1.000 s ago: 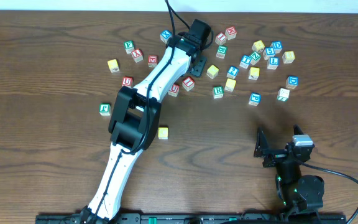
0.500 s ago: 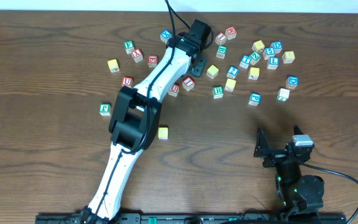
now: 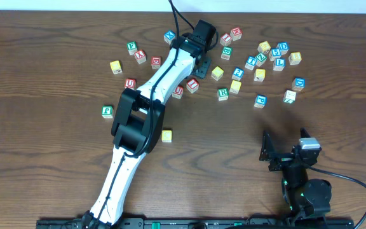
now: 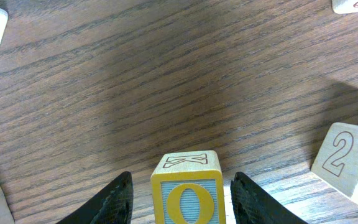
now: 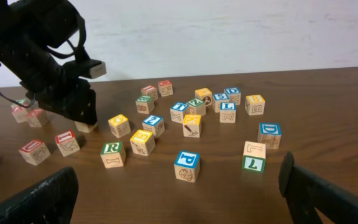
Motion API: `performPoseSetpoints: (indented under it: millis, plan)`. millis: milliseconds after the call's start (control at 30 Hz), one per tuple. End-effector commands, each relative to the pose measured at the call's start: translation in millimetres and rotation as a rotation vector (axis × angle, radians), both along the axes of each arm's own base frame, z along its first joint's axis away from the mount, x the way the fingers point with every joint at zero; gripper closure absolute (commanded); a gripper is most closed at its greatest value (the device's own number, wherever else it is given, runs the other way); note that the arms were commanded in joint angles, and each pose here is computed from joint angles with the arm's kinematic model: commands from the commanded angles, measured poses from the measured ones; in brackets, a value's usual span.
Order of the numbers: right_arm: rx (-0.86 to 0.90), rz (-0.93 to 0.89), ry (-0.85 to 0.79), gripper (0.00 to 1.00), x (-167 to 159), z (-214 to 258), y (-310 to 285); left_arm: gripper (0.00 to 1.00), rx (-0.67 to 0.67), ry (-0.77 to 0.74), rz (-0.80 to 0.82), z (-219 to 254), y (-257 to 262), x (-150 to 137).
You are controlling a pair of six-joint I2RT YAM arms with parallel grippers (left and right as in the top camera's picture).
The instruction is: Spell out CORL
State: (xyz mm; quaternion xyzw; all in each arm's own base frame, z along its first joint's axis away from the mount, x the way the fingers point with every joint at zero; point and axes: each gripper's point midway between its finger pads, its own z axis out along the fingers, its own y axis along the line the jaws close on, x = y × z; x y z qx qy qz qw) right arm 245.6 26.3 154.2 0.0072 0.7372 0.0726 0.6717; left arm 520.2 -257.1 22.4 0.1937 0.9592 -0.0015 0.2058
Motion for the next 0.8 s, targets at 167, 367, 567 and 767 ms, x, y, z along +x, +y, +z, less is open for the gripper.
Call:
performPoseSetpoints:
  millis: [167,367,567,767]
  plan:
    - [-0.012,-0.006,-0.003,0.01,-0.1,-0.1,-2.1,0.5,0.01,0.011,0.027,-8.8,4.7,1.1]
    - [-0.012,-0.006,-0.003,0.01,-0.1,-0.1,-2.1,0.5,-0.003,0.019,0.036,-10.6,2.9,-0.2]
    - [-0.012,-0.006,-0.003,0.01,-0.1,0.0,-2.1,0.54,-0.001,0.022,0.036,-11.8,3.3,-1.0]
    - [-0.012,-0.006,-0.003,0.01,-0.1,0.0,-2.1,0.55,0.001,0.026,0.036,-14.1,3.7,-1.7]
